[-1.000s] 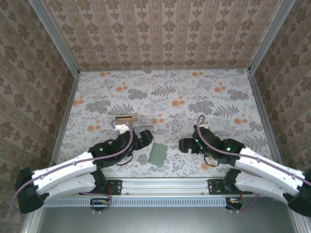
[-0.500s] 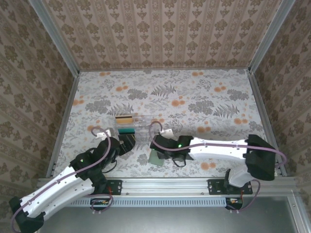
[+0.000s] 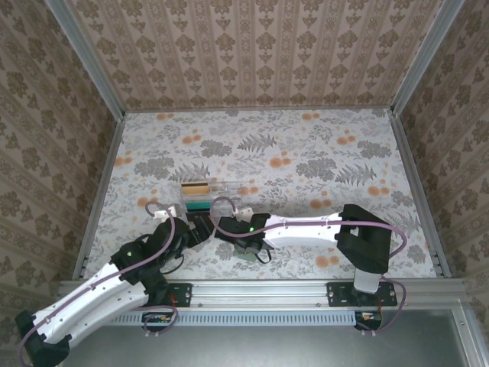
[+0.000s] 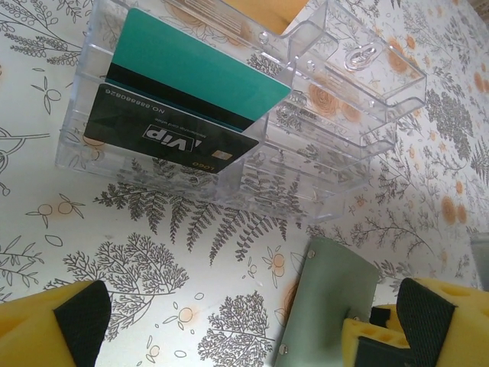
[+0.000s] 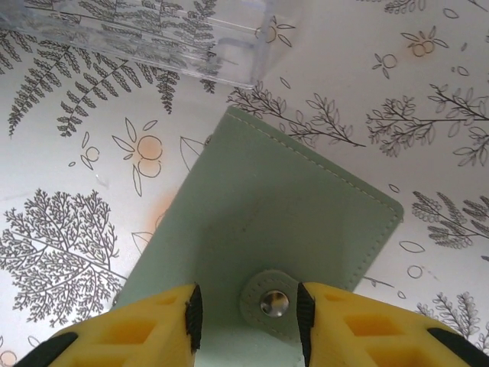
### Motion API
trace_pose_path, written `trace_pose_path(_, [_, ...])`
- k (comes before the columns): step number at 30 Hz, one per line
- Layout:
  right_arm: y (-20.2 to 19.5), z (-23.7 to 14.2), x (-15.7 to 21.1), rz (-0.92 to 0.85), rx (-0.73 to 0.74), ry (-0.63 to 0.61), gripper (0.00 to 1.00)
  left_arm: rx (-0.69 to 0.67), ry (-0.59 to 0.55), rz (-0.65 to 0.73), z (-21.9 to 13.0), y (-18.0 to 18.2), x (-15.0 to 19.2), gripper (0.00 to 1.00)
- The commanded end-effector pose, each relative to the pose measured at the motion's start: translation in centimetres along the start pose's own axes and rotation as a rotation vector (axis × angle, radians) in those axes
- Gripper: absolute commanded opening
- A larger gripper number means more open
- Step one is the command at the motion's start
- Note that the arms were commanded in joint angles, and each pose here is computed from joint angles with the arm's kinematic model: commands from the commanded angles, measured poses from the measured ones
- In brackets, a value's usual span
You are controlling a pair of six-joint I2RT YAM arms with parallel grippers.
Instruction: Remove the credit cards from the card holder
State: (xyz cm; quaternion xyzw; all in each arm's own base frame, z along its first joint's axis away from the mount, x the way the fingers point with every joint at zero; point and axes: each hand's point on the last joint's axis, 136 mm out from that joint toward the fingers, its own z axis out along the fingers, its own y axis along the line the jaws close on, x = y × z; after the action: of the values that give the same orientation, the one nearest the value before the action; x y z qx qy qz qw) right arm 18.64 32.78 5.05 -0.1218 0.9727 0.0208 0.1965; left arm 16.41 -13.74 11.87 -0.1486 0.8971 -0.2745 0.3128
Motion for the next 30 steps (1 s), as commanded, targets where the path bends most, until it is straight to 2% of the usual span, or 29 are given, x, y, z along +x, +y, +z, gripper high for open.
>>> trace_pose_path(1, [-0.6, 0.5, 0.7, -0.025, 0.048, 0.047, 0.40, -0.017, 0.021, 0.015, 0.1, 0.8, 0.6, 1.00])
trace_pose_path(6, [-1.1, 0.6, 1.2, -0.028, 0.068, 0.068, 0.45, -0.020, 0.018, 0.007, 0.0, 1.1, 0.6, 1.00])
trace_pose_path(11, [-1.4, 0.8, 1.7, -0.024, 0.074, 0.082, 0.43, -0.023, 0.014, 0.002, 0.0, 1.2, 0.6, 1.00])
trace_pose_path(17, [-1.1, 1.1, 1.6, -0.037, 0.061, 0.078, 0.18, -0.024, 0.017, 0.002, 0.0, 1.2, 0.6, 1.00])
trace_pose_path(22, [-1.3, 0.2, 0.8, -0.036, 0.046, 0.036, 0.06, -0.012, 0.023, -0.008, 0.1, 1.0, 0.7, 1.00])
trace_pose_path(23, [-1.2, 0.0, 0.6, -0.039, 0.038, 0.029, 0.01, -0.003, 0.024, -0.010, 0.1, 0.7, 0.7, 1.00])
trace_pose_path(25, [-1.2, -0.5, 0.3, -0.045, 0.025, 0.012, 0.00, 0.018, 0.032, -0.014, 0.2, 0.3, 0.9, 0.99])
trace_pose_path(27, [-1.0, -1.1, -0.2, -0.053, 0.003, -0.012, 0.00, 0.049, 0.045, -0.022, 0.6, -0.4, 1.1, 0.93])
trace_pose_path(30, [-0.8, -2.2, -0.9, -0.063, -0.035, -0.043, 0.00, 0.088, 0.069, -0.060, 1.2, -1.1, 1.7, 0.75])
